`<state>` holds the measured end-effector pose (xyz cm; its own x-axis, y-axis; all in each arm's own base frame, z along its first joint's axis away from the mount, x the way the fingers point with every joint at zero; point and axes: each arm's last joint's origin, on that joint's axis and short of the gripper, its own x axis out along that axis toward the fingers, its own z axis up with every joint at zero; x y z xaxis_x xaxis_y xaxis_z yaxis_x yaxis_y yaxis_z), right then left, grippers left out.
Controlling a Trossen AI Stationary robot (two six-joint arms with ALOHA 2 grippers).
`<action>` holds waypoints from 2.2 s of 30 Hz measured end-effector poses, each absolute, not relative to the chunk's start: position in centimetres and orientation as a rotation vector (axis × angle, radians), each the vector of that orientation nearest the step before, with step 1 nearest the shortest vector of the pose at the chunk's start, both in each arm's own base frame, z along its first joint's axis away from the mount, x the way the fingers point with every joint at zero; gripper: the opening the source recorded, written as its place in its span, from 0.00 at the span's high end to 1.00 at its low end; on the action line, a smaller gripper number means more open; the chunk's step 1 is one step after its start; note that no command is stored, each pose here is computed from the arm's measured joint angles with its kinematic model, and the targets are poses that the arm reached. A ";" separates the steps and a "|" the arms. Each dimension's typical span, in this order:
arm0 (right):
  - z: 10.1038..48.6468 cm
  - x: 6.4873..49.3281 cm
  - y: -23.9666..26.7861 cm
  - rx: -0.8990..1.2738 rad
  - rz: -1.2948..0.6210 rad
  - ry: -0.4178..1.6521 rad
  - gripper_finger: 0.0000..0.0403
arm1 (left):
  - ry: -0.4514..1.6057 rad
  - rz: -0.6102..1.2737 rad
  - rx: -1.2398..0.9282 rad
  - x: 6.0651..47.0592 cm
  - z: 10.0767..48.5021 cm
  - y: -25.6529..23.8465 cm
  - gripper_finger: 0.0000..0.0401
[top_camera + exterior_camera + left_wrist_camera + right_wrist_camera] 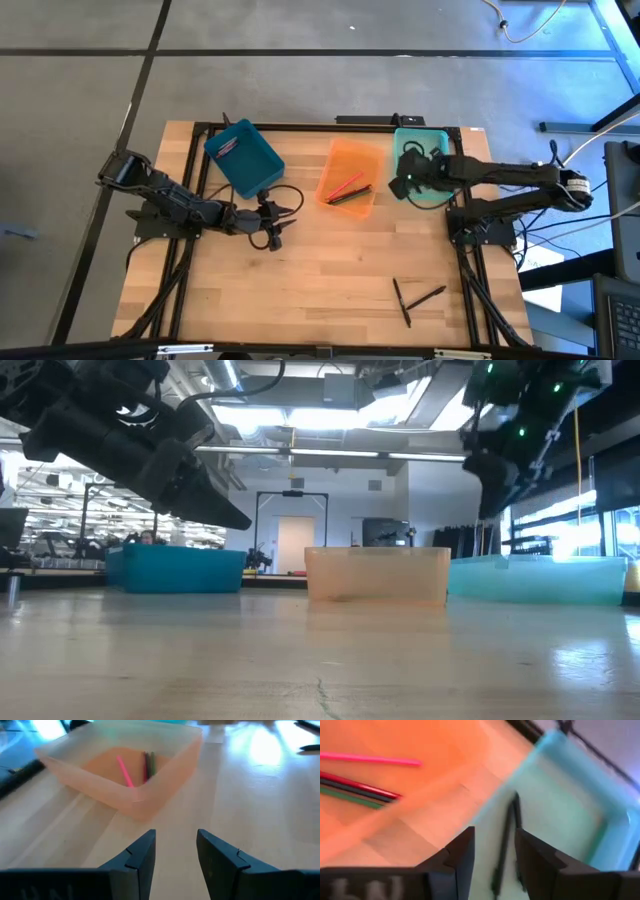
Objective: Sort crayons/erasers/pens/pencils in bins
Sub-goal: Put the black pen into the light blue bin
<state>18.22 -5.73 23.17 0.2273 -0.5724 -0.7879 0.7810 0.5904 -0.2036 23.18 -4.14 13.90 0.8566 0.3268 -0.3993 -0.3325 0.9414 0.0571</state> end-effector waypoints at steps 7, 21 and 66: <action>24.7 20.0 -3.0 -0.015 -1.002 0.715 0.71 | 0.473 0.103 -0.064 25.0 13.6 -5.3 0.66; 28.3 23.0 -3.4 -0.129 -0.902 0.382 0.75 | 0.563 -0.379 0.326 41.9 13.4 -9.3 0.66; 18.8 17.1 16.2 0.249 -0.035 1.460 0.75 | 1.036 -0.317 0.423 44.6 20.9 -10.7 0.66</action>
<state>17.10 16.20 18.75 0.1151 0.1273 -0.9852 0.1746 0.9737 0.1462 44.63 -10.73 20.89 0.4766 -0.0547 -0.8774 0.4454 0.8755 0.1873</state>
